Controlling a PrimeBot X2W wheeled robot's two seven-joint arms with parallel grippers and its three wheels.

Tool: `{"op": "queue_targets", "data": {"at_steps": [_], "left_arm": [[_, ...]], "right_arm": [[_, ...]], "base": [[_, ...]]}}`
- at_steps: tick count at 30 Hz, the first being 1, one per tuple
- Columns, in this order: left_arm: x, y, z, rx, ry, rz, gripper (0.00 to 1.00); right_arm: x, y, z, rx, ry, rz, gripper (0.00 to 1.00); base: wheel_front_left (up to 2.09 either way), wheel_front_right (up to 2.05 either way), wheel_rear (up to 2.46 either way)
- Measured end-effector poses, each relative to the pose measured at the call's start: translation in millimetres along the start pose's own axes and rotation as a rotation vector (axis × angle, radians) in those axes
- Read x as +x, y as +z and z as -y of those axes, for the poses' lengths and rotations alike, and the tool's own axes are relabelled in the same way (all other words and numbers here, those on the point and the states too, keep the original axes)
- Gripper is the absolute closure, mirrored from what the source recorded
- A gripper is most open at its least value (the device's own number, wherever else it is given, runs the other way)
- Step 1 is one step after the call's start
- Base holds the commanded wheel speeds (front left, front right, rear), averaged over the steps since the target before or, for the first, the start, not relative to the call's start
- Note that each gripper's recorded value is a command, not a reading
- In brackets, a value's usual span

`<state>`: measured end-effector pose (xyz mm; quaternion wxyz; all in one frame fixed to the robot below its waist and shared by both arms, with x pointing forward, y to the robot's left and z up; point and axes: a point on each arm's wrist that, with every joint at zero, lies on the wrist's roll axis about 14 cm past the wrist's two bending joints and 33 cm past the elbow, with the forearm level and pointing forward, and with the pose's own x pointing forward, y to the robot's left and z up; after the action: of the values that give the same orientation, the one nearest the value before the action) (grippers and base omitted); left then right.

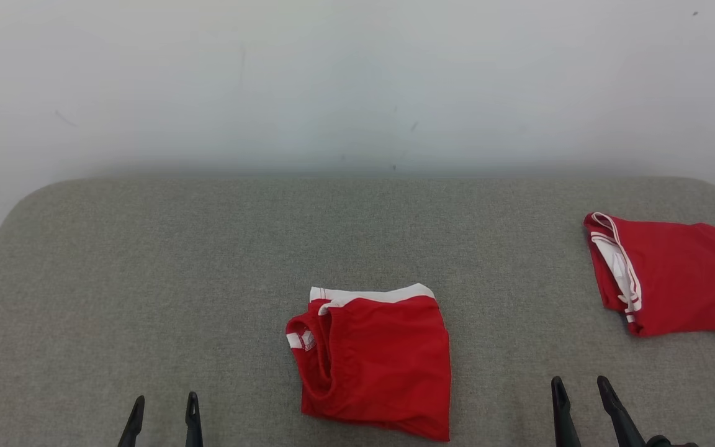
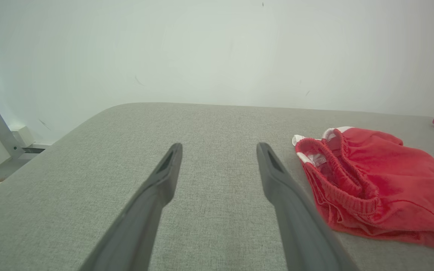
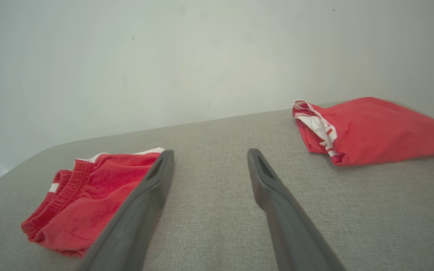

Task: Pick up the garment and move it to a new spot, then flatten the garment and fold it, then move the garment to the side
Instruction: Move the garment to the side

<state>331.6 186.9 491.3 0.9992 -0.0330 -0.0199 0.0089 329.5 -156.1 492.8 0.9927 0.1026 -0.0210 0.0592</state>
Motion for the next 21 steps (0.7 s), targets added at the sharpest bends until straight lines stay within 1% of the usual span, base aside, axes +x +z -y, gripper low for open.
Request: {"op": "queue_targets", "data": {"at_steps": [13,16,19,21], "left_arm": [[-4,-3,0,0.002,-0.003,-0.009,0.0],[-5,-3,-2,0.002,0.002,-0.011,0.0],[-5,-4,-1,0.001,0.002,-0.014,0.0],[-6,-5,-2,0.0,0.004,-0.016,0.0]], "right_arm": [[0,-3,-3,0.002,0.01,-0.009,0.0],[7,2,-14,0.004,0.045,0.007,0.0],[25,15,-30,-0.006,0.098,0.05,0.0],[36,16,-41,-0.017,0.134,0.053,0.0]], "base": [[0.0,0.0,0.0],[0.0,0.0,0.0],[0.0,0.0,0.0],[0.0,0.0,0.0]]}}
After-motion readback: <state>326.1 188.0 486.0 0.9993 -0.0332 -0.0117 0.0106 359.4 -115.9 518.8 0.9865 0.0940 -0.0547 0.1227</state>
